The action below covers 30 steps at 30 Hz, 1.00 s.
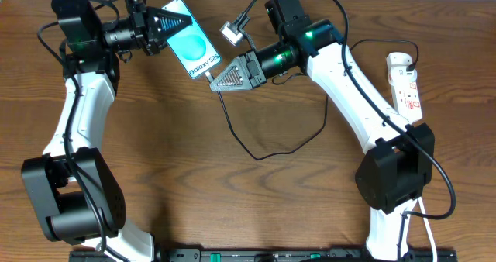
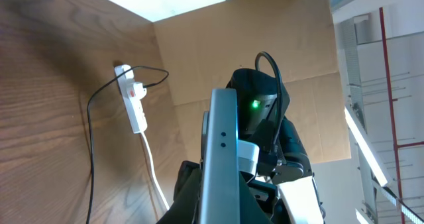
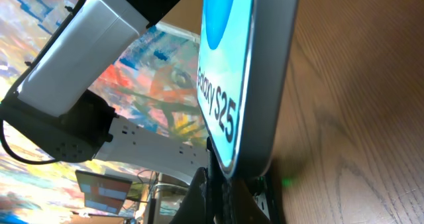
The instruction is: Plug charger to phone and switch on socket
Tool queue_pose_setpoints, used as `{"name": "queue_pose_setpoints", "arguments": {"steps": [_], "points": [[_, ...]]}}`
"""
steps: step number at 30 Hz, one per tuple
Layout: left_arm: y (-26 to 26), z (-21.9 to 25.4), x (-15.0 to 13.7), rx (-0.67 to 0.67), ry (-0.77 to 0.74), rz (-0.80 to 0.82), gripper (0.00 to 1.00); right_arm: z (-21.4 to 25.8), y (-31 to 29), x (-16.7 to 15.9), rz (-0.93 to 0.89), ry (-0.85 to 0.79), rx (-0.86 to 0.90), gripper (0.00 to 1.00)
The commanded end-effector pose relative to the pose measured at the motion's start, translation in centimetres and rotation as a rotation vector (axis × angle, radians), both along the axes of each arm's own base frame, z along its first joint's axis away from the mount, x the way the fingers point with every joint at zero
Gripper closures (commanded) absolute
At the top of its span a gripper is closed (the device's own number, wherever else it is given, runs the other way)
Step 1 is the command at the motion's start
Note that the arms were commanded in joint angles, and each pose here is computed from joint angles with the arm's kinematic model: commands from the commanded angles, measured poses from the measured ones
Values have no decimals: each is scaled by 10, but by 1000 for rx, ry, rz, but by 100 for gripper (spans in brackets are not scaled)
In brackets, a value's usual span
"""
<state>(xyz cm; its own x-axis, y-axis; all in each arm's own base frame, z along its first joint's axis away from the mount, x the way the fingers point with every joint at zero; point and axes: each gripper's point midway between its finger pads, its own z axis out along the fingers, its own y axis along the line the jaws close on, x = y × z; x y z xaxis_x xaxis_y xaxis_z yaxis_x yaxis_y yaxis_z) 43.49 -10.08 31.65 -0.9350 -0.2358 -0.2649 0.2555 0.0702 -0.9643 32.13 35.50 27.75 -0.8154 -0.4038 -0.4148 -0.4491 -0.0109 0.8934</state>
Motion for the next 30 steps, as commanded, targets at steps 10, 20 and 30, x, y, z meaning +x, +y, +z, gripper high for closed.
{"name": "queue_pose_setpoints", "arguments": {"steps": [10,20,30], "points": [[-4,8,-7,8,-52,-35,93,7,2,-5,22,6,29,99],[-4,9,-7,9,-52,-35,93,5,-1,0,3,0,18,99],[-4,8,-7,8,-52,-35,93,5,-4,4,-7,0,18,99]]}}
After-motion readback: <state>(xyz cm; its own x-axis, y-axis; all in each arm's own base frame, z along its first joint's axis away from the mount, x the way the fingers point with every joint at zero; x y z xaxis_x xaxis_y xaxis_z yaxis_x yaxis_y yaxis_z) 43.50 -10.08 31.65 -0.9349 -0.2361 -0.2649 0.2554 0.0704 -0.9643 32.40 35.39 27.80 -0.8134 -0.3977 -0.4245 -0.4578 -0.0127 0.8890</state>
